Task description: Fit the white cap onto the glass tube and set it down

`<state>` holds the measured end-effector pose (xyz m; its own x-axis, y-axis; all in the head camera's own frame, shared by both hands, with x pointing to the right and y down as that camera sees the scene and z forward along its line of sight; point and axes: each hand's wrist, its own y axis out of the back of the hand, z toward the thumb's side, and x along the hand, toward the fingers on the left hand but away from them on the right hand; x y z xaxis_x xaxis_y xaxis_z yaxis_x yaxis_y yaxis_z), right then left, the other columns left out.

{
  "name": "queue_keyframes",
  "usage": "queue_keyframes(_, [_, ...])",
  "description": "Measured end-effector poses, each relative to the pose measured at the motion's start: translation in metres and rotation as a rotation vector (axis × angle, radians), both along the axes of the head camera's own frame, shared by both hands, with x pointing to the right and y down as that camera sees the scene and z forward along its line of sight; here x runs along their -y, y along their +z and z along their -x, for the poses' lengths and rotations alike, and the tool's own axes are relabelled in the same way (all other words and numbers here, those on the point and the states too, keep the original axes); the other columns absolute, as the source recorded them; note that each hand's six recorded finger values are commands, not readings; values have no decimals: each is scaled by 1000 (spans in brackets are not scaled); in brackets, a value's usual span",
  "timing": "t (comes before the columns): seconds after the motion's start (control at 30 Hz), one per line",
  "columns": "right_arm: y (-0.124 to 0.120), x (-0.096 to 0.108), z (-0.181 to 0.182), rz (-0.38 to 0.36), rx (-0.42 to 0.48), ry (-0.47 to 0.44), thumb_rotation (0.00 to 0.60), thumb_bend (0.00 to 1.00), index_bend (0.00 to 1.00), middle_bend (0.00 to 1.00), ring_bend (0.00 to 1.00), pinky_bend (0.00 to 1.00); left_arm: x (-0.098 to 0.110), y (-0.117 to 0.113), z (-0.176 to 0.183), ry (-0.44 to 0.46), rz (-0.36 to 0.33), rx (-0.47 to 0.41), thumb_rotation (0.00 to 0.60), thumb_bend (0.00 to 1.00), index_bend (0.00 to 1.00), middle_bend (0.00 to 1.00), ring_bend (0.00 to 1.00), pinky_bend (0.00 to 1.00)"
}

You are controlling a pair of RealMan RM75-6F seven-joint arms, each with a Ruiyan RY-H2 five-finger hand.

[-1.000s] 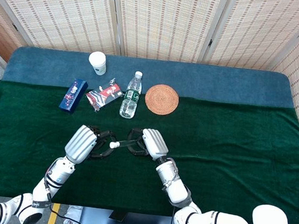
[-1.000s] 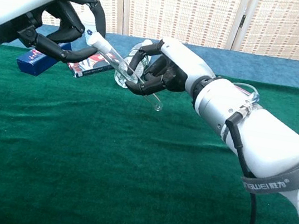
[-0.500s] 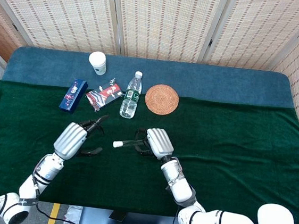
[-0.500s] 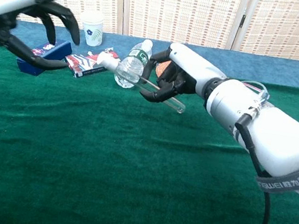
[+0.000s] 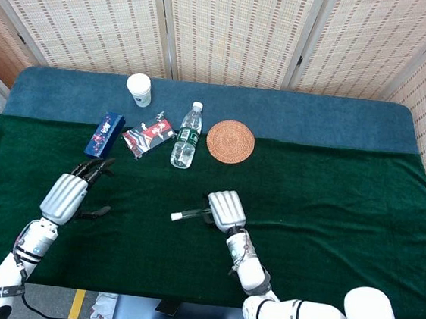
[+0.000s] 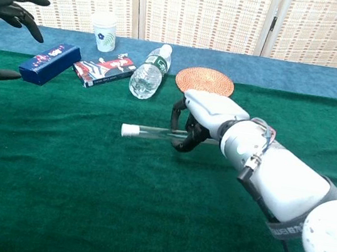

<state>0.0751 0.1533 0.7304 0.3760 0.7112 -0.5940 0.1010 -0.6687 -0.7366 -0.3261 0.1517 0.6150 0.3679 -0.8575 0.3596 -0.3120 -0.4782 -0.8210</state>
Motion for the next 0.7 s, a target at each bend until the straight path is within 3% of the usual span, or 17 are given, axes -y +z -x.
queue_keyframes(0.23, [5, -5, -1, 8, -31, -8, 600, 480, 325, 985, 1000, 1000, 1, 1, 9, -18, -7, 20, 600, 251, 39, 331, 133, 173])
queue_keyframes(0.5, [-9, 7, -19, -22, -10, 18, 600, 422, 202, 984, 1000, 1000, 6, 15, 39, -65, 6, 141, 600, 250, 91, 323, 128, 144])
queue_keyframes(0.6, [-27, 17, -33, -72, 10, 25, 600, 422, 204, 920, 1000, 1000, 7, 14, 52, -89, -8, 183, 600, 251, 135, 323, 137, 150])
queue_keyframes(0.7, [-50, 29, -61, -155, 5, 30, 600, 422, 216, 763, 944, 965, 6, 7, 67, -123, -37, 215, 600, 252, 171, 323, 153, 155])
